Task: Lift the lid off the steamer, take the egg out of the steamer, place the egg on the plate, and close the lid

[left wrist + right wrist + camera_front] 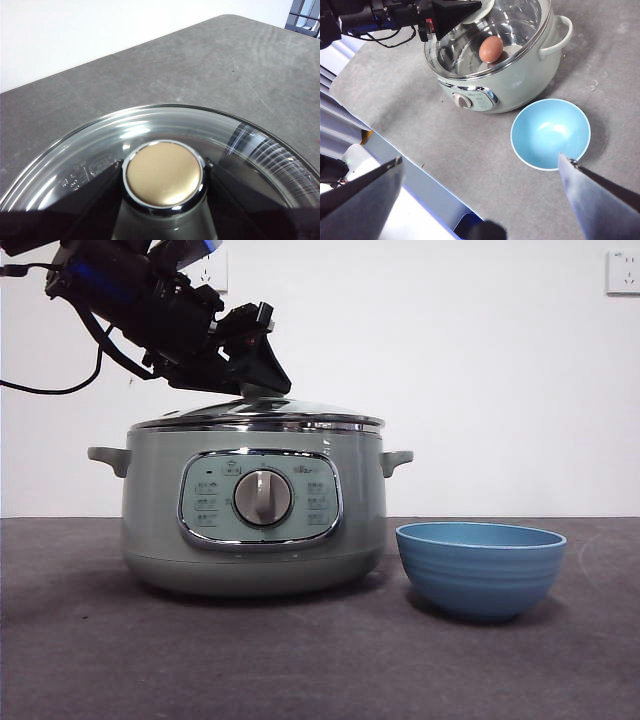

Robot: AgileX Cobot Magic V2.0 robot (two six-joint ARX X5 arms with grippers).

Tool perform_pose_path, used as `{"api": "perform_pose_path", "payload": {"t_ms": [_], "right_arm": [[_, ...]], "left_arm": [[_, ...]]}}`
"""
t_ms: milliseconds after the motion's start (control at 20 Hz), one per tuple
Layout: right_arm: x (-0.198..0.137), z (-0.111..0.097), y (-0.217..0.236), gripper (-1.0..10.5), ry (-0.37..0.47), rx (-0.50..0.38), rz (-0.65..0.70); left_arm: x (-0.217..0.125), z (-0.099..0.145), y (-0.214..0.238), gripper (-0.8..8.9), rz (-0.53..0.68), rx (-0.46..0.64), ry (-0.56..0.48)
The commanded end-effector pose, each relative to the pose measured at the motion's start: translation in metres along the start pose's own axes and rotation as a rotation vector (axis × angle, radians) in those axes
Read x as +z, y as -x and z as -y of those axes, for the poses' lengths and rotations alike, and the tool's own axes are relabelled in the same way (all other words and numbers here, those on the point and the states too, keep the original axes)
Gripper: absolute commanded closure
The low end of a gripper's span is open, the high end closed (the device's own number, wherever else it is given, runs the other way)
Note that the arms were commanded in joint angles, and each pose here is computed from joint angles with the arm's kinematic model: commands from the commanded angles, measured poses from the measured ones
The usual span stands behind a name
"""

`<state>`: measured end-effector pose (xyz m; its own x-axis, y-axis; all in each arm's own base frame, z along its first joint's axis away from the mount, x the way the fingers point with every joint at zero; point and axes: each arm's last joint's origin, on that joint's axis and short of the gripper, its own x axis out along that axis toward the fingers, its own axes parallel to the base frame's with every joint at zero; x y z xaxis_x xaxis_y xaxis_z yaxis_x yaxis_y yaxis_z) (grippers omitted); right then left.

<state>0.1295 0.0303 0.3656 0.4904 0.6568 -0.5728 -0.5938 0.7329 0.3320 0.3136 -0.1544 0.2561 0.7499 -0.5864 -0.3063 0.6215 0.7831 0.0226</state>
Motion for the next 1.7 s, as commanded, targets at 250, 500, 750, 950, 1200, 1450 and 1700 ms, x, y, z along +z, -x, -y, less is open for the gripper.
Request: {"api": "perform_pose_path", "payload": {"t_ms": [250,500,750,950,1200,1450,1700], "right_arm": [[0.001,-0.001,0.001,3.8,0.007,-0.001,0.003],[0.001,-0.001,0.001,3.8,0.007,-0.001,0.003],[0.001,-0.001,0.001,3.8,0.007,-0.002,0.004],[0.003,0.0,0.0,3.8,0.018,-0.003,0.019],[0.017,0.009,-0.01,3.8,0.012,-0.005,0.073],[0.039,0.015,-0.042,3.8,0.006,0.053,0.092],[0.062,0.002,-0.104,3.8,0.035,0.064,0.093]], "left_arm": [[0.01,0.001,0.005,8.21,0.041,-0.006,0.009],[0.04,-0.001,0.008,8.21,0.057,-0.005,0.005],[0.069,-0.001,0.02,8.21,0.06,-0.003,0.004],[0.093,0.003,0.058,8.21,0.128,0.014,-0.009],[0.117,0.017,0.14,8.21,0.189,0.027,-0.024],[0.121,0.034,0.216,8.21,0.236,0.045,-0.033],[0.111,0.045,0.265,8.21,0.234,0.077,-0.029]]}}
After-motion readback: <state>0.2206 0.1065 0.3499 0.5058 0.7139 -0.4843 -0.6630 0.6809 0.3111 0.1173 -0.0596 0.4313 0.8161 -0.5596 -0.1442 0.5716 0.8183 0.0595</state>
